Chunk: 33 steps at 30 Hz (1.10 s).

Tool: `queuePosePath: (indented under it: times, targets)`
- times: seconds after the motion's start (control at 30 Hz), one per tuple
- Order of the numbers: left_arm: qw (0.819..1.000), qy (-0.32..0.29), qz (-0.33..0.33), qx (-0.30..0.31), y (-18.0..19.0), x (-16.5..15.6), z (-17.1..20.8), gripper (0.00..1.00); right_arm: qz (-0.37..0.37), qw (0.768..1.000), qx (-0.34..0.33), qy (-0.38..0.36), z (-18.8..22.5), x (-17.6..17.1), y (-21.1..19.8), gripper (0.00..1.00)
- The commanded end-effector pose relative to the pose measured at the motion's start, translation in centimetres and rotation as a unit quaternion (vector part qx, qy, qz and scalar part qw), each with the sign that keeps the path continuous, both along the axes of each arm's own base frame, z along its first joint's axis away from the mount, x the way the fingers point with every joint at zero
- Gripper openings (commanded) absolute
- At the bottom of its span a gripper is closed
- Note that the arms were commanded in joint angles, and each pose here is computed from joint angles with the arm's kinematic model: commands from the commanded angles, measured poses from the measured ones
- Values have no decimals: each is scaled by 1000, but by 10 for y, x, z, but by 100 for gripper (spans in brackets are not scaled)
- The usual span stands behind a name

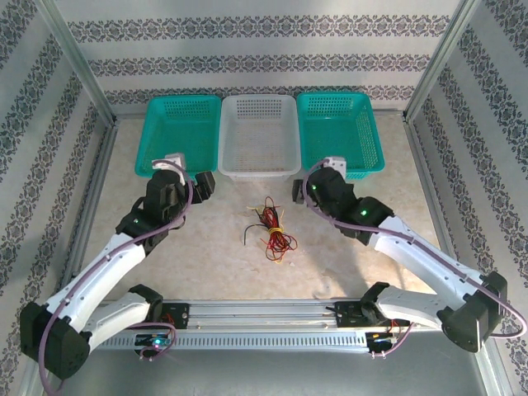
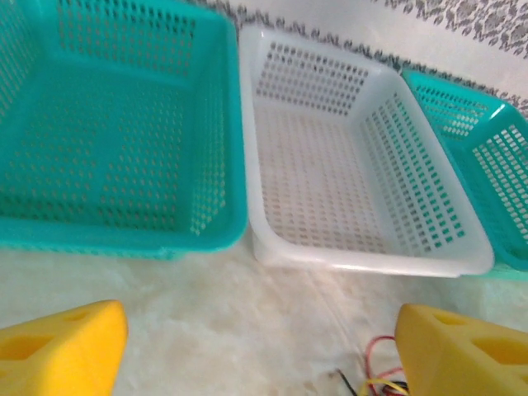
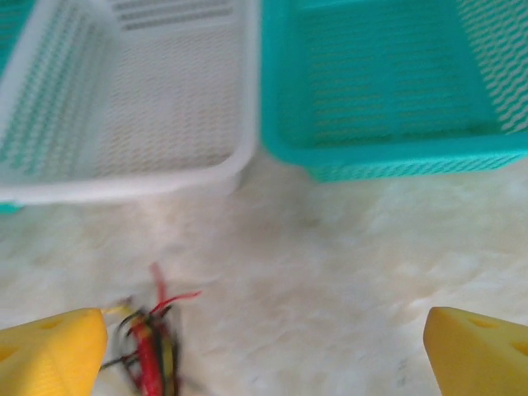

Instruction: Untangle the cables

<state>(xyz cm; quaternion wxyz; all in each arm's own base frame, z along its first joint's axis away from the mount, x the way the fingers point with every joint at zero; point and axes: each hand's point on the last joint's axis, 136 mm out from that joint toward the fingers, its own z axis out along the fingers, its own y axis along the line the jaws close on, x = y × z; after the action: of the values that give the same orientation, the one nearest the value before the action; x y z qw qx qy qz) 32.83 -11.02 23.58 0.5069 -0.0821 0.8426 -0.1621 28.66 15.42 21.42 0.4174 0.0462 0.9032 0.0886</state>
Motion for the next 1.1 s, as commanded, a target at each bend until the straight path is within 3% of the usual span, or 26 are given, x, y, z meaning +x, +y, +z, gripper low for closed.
queuePosePath:
  times: [0.0,0.03,0.07,0.17,0.23,0.3,0.4,0.5,0.63,0.7,0.87,0.93,1.07]
  targets:
    - [998,22,-28,-56,-25,3,20,82,26,991,60,116,-62,-27,3,98]
    - [997,24,-34,-59,-30,7,24,82,46,988,89,117,-63,-29,12,98]
    - [997,28,-37,-57,-32,11,26,82,41,990,73,109,-61,-31,10,98]
    - [997,35,-44,-58,-39,19,30,82,29,995,-52,75,-47,-42,0,98]
    - [996,37,-48,-68,-44,23,30,82,22,993,-92,68,-47,-47,-6,98]
    - [995,40,-49,-80,-48,26,29,83,5,995,-78,67,-61,-50,-10,98]
    - [993,40,-53,-99,-54,30,26,84,-59,992,12,109,-92,-53,-28,98]
    - [992,52,-53,-99,-57,34,19,84,31,985,123,117,-93,-50,9,98]
    - [990,56,-68,-109,-65,36,17,84,175,979,79,68,-76,-71,55,97]
    - [989,50,-72,-120,-67,35,17,85,206,974,76,56,-79,-79,65,99]
    - [988,64,-70,-126,-67,32,7,85,196,975,79,71,-98,-70,71,98]
    - [986,71,-73,-131,-69,32,3,85,207,968,93,106,-109,-64,82,95]
    - [984,63,-76,-145,-71,30,7,85,237,958,61,148,-125,-61,104,88]
